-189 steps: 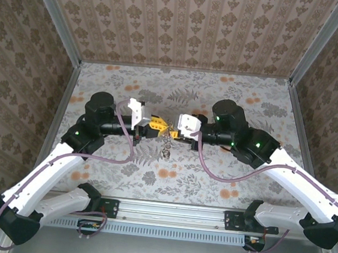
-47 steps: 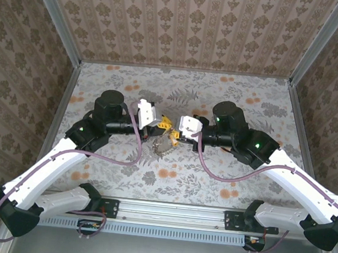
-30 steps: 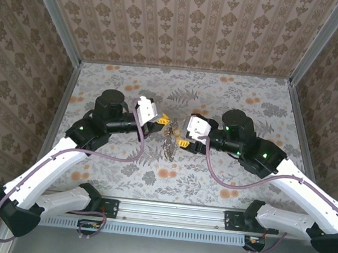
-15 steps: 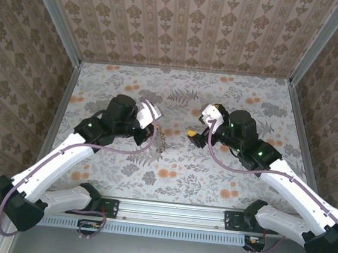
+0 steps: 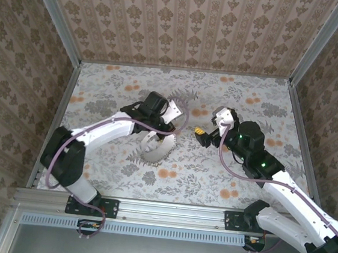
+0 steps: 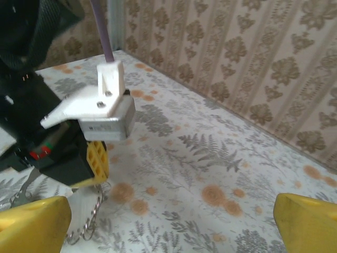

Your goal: Put the keys on the keyring

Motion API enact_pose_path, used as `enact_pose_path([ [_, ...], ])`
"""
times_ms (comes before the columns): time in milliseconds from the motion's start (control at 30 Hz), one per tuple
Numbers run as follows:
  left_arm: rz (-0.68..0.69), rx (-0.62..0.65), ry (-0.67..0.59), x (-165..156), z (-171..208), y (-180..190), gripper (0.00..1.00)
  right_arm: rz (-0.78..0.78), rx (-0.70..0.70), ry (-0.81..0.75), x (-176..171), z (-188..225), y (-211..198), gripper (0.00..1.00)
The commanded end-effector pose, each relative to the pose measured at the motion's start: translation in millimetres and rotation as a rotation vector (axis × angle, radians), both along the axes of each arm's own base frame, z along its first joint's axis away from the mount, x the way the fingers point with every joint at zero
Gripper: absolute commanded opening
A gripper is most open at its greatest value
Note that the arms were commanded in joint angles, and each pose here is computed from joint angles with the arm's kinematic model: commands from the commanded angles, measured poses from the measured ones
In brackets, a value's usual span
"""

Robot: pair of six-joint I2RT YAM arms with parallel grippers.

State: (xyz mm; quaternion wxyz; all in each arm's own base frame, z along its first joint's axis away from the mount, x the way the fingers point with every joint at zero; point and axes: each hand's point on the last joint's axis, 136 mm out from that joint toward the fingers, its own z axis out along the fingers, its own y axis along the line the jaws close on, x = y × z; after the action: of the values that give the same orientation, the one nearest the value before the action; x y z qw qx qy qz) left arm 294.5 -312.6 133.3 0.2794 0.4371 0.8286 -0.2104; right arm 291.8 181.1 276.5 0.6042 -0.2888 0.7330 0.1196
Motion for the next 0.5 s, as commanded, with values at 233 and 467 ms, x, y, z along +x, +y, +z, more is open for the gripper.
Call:
enact_pose_path([
  [233, 0.028, -0.062, 0.113, 31, -53, -58, 0.04, -0.236, 0.101, 0.016, 24, -10, -47, 1.00],
  [467, 0.007, -0.082, 0.088, 20, -22, -51, 0.36, -0.296, 0.113, 0.040, 24, -23, -61, 1.00],
])
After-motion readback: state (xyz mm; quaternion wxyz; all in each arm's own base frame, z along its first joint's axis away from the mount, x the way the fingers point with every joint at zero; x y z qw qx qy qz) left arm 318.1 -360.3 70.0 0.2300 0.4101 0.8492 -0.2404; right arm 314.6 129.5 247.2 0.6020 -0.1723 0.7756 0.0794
